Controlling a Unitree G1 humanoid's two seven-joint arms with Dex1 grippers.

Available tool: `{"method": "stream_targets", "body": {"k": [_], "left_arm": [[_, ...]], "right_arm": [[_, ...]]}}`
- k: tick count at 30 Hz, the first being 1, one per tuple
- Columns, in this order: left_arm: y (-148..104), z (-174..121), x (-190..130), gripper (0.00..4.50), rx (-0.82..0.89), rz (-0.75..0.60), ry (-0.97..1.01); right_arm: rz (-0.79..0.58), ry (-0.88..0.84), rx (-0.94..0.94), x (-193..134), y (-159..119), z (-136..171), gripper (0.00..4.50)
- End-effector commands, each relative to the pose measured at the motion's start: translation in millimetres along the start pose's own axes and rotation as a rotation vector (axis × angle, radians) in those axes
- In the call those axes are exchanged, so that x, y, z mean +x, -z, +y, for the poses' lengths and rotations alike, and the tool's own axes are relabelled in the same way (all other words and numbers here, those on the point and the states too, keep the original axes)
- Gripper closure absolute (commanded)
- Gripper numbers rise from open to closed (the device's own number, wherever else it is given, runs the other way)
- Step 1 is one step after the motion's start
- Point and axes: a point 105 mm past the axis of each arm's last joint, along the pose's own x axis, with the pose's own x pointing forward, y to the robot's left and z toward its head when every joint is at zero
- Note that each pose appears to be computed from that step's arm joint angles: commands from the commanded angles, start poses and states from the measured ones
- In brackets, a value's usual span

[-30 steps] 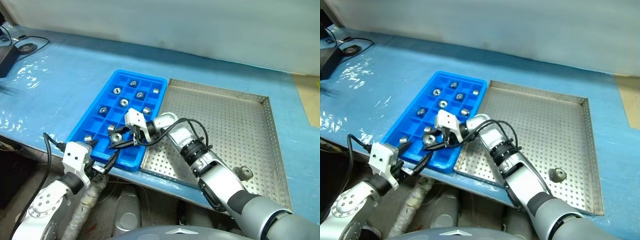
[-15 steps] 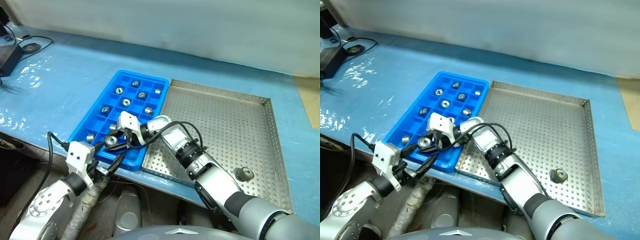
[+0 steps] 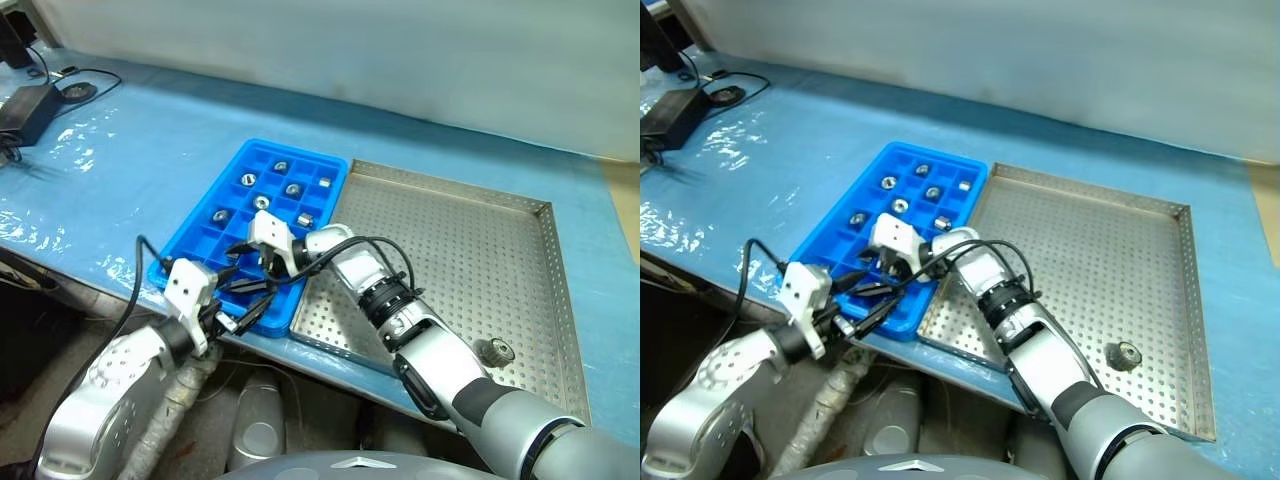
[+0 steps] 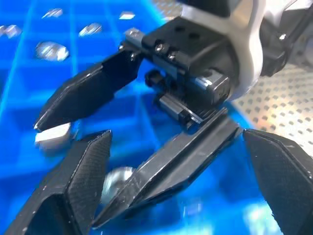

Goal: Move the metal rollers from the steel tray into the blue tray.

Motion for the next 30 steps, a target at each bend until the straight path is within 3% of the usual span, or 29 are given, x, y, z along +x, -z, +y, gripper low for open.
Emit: {"method": "stream_targets", "body": {"k": [1, 10, 14, 18, 25, 30], "left_arm": [[1.0, -4.3, 19.7, 0.0, 0.008, 0.019, 0.153], [-6.3, -18.5, 76.8, 0.0, 0.057, 0.016, 0.443], [-15.0, -21.2, 93.0, 0.0, 0.07, 0.001, 0.537], [-18.9, -16.1, 107.5, 0.0, 0.094, 0.001, 0.596], [-24.8, -19.7, 127.0, 0.0, 0.112, -0.028, 0.655], [-25.7, -25.6, 133.9, 0.0, 0.118, -0.033, 0.708]], "right_arm": [[-0.009, 0.21, 0.057, -40.0, 11.8, -27.9, 0.54], [0.074, 0.587, 0.094, -133.8, 43.0, -42.1, 0.54], [0.003, 0.74, 0.152, -168.6, 34.2, -43.3, 0.54], [0.027, 0.883, 0.161, -203.6, 36.1, -37.5, 0.54], [-0.002, 0.957, 0.177, -236.0, 22.3, -19.3, 0.54], [0.006, 0.891, 0.193, -248.9, 15.7, 10.1, 0.54]]}}
